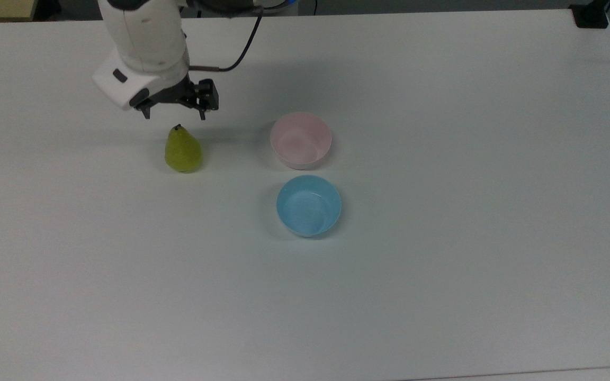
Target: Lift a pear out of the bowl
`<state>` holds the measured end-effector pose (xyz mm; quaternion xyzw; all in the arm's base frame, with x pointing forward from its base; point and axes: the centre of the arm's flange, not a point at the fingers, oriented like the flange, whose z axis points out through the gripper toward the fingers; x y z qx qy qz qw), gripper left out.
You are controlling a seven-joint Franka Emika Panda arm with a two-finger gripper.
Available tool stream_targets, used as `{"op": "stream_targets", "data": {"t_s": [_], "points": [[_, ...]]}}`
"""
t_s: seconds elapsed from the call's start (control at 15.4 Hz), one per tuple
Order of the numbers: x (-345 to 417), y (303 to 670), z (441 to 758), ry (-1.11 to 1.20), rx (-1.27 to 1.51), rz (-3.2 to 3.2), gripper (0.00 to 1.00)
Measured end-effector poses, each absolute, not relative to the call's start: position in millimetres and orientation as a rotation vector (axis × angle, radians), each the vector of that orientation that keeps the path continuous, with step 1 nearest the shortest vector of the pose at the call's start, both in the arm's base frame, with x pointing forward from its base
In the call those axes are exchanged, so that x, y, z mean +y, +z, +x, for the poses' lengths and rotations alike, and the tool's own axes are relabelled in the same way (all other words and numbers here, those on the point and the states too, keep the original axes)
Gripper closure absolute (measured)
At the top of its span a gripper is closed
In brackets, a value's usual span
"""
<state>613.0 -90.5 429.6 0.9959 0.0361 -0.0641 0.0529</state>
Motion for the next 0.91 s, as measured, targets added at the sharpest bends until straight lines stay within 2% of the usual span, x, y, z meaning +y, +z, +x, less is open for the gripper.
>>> {"op": "stream_targets", "data": {"t_s": [0.06, 0.52, 0.91], "points": [[-78.9, 454.6, 605.5, -0.177, 0.095, 3.028, 0.0], [-15.8, 553.5, 581.7, -0.016, 0.004, 3.057, 0.0], [-14.9, 596.6, 554.0, 0.012, -0.052, 3.072, 0.0]]}}
